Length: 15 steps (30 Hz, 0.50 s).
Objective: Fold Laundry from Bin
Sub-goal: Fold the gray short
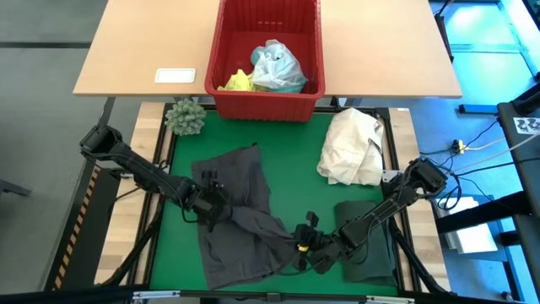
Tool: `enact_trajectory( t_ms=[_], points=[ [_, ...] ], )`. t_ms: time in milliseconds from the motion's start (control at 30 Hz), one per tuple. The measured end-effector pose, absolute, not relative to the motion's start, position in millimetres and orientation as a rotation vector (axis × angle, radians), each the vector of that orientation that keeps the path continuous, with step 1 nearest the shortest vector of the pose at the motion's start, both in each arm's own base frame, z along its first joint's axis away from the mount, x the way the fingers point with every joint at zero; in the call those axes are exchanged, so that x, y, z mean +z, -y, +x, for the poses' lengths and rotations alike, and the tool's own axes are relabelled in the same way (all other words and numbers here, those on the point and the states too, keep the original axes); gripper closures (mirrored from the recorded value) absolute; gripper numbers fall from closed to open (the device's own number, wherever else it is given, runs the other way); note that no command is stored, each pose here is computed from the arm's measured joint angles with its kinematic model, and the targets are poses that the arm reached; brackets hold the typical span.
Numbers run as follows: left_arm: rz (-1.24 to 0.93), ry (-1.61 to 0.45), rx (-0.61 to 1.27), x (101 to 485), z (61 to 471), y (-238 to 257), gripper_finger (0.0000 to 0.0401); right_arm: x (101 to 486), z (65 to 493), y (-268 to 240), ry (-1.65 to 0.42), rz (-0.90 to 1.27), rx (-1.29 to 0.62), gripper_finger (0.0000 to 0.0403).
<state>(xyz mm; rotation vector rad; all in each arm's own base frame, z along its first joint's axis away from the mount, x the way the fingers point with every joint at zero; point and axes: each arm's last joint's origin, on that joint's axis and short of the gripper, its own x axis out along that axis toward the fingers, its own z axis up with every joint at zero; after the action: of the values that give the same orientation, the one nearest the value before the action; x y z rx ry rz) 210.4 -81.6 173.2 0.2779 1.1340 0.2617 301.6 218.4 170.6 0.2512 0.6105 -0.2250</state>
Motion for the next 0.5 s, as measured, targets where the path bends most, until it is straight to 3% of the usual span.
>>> enact_trajectory(
  t_ms=[233, 500],
  points=[
    [0.395, -1.262, 0.243, 178.4, 204.3, 73.9, 0.0253, 169.1, 300.2, -217.5, -0.631, 0.260, -0.233, 0.0387],
    [0.521, -1.310, 0.054, 181.6, 203.1, 80.6, 0.0221, 169.3, 300.2, -217.5, -0.630, 0.262, -0.233, 0.0396]
  ],
)
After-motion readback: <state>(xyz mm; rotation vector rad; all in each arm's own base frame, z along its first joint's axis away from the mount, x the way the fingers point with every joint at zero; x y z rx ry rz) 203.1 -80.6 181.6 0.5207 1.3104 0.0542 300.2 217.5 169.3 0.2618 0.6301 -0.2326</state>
